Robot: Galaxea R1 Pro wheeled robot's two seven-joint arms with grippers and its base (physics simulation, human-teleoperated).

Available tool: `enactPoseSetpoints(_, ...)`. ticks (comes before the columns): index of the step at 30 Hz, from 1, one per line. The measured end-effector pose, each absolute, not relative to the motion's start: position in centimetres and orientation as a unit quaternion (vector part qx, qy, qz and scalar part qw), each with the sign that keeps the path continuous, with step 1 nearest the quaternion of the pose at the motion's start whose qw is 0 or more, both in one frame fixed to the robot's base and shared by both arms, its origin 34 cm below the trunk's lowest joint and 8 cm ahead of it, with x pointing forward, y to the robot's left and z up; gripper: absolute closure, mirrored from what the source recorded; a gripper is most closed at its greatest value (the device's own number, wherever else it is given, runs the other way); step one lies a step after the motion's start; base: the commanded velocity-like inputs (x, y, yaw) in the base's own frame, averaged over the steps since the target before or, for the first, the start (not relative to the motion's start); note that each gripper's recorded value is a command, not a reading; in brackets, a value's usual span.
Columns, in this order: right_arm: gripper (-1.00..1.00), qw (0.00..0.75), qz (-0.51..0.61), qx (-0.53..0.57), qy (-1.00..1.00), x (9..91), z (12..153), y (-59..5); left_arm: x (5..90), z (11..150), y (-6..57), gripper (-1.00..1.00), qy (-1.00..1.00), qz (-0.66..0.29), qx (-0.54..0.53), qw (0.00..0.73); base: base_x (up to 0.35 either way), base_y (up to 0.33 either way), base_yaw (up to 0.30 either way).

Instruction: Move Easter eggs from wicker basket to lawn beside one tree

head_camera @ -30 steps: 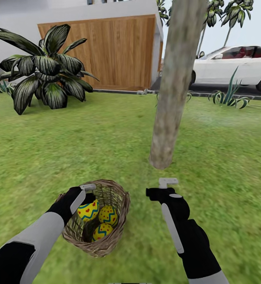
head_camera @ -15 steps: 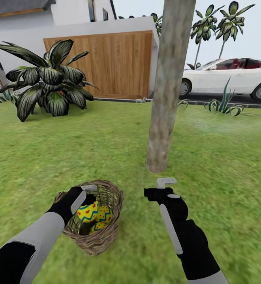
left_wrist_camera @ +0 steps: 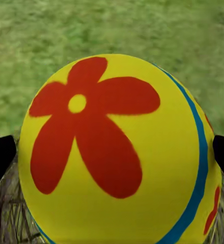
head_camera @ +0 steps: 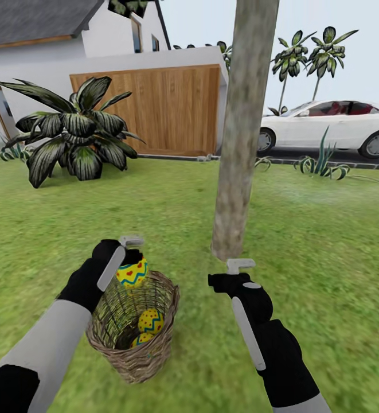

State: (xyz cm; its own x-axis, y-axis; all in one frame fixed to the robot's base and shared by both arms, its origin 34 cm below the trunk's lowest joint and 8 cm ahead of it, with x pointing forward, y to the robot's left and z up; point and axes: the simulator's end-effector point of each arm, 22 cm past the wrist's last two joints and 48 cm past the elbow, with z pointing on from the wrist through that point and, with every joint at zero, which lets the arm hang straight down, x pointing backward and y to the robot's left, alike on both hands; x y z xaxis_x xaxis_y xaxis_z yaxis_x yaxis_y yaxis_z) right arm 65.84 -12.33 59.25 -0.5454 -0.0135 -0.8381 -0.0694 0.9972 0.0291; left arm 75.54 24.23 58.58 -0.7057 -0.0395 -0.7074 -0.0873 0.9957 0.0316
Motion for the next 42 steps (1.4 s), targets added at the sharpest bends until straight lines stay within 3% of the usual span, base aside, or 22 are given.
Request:
enactPoseSetpoints(18,-1.0,0.5,0.029,-0.025,0.865,65.6,63.6,-12.3,71.5,69.8,26.3,1.0,0.874,0.106,-0.057,0.47,0.0,0.0,-0.006)
enactPoseSetpoints(31,-1.0,0.501,0.049,-0.025,0.864,65.5,65.1,-11.5,71.0,70.7,26.2,1.0,0.873,0.11,-0.056,0.471,0.0,-0.014,-0.211)
enactPoseSetpoints(42,-1.0,0.502,0.048,-0.033,0.863,65.2,65.5,-10.9,70.7,71.3,24.9,1.0,0.87,0.116,-0.036,0.477,0.0,-0.257,-0.224)
